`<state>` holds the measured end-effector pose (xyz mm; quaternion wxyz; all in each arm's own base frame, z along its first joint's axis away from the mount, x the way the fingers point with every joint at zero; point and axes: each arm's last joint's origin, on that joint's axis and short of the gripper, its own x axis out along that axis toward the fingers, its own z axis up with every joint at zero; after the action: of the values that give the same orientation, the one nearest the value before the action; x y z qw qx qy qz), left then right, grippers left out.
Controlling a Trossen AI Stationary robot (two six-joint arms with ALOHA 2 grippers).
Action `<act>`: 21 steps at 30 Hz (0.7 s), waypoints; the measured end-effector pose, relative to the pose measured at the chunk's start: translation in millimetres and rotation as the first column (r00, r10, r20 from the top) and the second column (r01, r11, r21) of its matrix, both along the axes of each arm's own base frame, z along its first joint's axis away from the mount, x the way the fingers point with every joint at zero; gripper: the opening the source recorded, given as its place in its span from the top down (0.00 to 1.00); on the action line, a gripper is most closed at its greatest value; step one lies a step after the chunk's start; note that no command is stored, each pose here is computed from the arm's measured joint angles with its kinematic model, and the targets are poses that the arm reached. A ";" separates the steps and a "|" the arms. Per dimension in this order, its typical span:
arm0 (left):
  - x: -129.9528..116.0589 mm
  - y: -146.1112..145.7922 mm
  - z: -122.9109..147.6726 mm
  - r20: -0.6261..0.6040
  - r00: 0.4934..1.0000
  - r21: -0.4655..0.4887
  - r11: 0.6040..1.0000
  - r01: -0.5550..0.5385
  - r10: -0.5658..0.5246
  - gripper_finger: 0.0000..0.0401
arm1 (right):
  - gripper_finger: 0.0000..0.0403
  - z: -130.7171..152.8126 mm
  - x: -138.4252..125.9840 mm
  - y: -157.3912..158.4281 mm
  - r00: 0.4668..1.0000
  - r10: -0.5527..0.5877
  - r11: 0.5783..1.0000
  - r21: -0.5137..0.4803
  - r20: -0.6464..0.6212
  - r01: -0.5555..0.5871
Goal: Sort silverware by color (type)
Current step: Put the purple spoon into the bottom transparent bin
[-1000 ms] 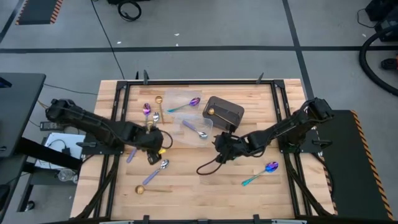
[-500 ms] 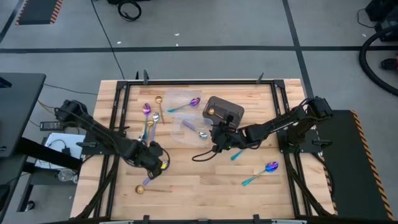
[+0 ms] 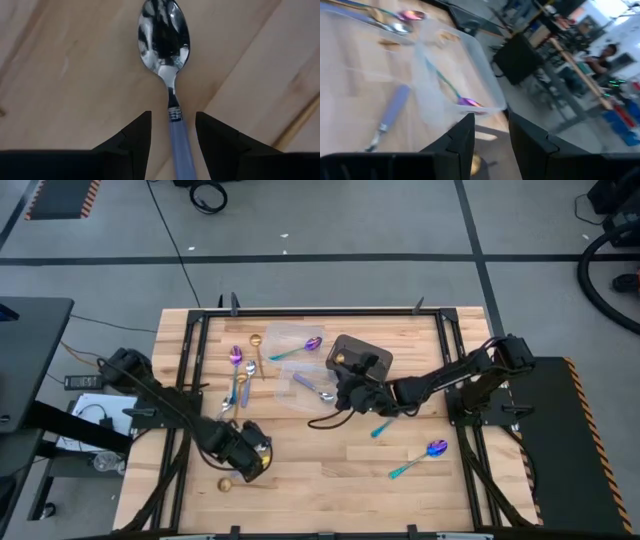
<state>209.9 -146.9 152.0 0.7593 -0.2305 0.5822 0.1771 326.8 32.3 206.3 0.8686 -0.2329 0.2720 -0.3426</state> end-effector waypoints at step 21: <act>-6.8 3.8 -23.8 0.003 1.000 0.034 0.999 0.016 -0.016 0.73 | 0.68 0.6 5.0 7.7 0.980 0.195 0.973 0.120 0.035 -0.197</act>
<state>203.1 -143.1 128.3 0.7654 -0.2132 0.5797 0.1807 331.7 39.9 207.0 0.9138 -0.2008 0.2583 -0.2405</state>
